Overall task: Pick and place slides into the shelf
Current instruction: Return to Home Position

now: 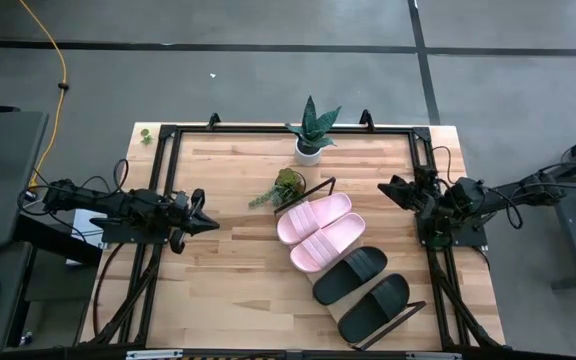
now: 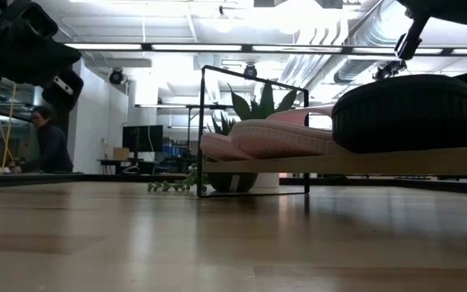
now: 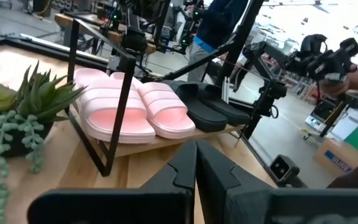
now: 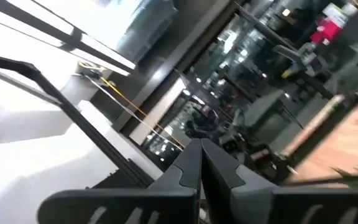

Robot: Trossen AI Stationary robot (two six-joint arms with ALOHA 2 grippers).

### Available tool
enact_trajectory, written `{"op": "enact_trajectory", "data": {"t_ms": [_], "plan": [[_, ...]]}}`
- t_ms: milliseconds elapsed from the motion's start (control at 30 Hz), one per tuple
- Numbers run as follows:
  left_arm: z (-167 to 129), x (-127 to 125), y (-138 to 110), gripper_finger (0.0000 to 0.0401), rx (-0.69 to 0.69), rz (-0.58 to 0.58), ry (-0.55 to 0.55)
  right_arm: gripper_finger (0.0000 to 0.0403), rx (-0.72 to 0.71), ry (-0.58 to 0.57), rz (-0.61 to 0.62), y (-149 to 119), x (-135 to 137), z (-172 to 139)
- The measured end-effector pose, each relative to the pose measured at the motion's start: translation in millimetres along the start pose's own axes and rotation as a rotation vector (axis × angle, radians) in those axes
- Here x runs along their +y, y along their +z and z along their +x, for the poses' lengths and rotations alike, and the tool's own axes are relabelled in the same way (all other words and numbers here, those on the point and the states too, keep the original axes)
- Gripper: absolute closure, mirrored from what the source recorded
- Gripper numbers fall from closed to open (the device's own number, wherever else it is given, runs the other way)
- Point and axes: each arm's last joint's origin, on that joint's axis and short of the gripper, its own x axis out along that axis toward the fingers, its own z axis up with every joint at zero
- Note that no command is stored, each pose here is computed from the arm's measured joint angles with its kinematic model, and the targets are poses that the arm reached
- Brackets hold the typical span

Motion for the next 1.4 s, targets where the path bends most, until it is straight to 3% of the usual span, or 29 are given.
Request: {"op": "enact_trajectory", "data": {"t_ms": [200, 567, 733, 900, 1400], "plan": [[0.0, 0.1, 0.0, 0.0401, -0.001, 0.039, 0.004, 0.0403, -0.035, 0.066, -0.072, 4.6, 5.3, -0.2], [0.0, 0.2, 0.1, 0.0398, -0.002, 0.038, 0.007, 0.0403, 0.026, 0.148, -0.197, 1.5, 6.3, -1.0], [0.0, 0.2, 0.1, 0.0398, -0.003, 0.038, 0.007, 0.0403, 0.006, 0.164, -0.199, -11.6, -10.6, -11.1], [0.0, 0.2, 0.1, 0.0398, -0.003, 0.038, 0.007, 0.0403, -0.042, 0.276, -0.192, -15.0, -15.8, -21.4], [0.1, 0.2, 0.2, 0.0398, -0.003, 0.038, 0.007, 0.0403, 0.221, 0.300, -0.319, -26.3, -30.7, -23.5]]}}
